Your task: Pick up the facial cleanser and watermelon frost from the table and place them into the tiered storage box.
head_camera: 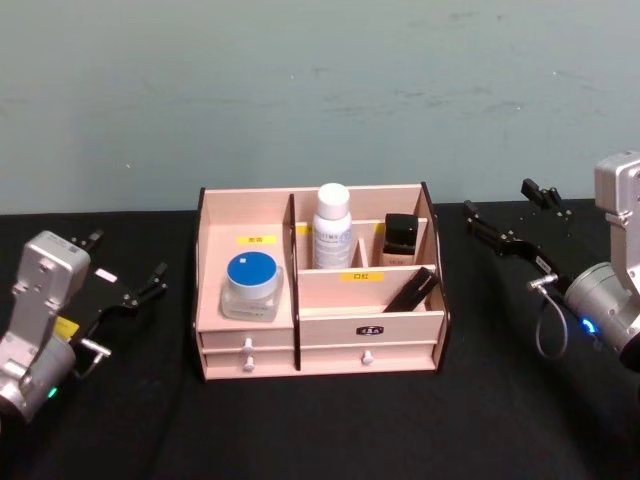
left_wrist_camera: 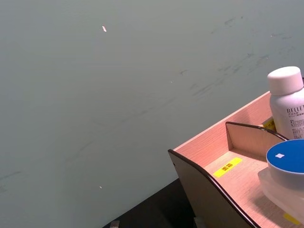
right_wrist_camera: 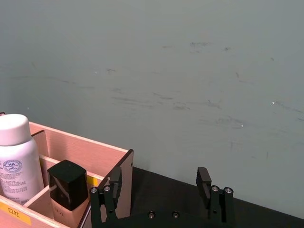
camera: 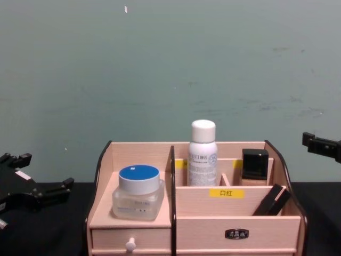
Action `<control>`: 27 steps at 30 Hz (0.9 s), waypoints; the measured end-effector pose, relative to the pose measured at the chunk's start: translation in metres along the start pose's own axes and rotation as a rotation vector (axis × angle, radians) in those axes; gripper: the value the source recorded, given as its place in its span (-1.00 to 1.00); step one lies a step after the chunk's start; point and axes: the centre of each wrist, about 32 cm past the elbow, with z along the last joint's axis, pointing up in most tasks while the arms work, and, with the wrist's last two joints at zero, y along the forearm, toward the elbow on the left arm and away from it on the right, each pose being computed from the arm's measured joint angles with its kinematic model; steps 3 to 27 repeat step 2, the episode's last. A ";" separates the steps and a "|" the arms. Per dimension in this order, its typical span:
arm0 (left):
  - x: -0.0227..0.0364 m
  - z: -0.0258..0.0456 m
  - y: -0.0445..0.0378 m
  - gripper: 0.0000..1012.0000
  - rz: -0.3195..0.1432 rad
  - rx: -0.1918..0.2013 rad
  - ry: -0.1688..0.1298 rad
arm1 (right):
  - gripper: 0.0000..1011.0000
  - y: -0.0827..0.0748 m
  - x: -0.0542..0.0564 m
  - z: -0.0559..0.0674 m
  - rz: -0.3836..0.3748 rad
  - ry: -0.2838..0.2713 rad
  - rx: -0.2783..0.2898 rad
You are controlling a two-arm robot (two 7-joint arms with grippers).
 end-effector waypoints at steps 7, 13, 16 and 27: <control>0.0000 0.0000 0.0000 1.00 0.000 0.000 0.000 | 0.98 0.000 0.000 0.000 0.000 0.000 0.000; 0.0000 0.0000 0.0000 1.00 0.000 0.000 0.000 | 0.98 0.000 0.000 0.000 0.000 0.000 0.000; 0.0000 0.0000 0.0000 1.00 0.000 0.000 0.000 | 0.98 0.000 0.000 0.000 0.000 0.000 0.000; 0.0000 0.0000 0.0000 1.00 0.000 0.000 0.000 | 0.98 0.000 0.000 0.000 0.000 0.000 0.000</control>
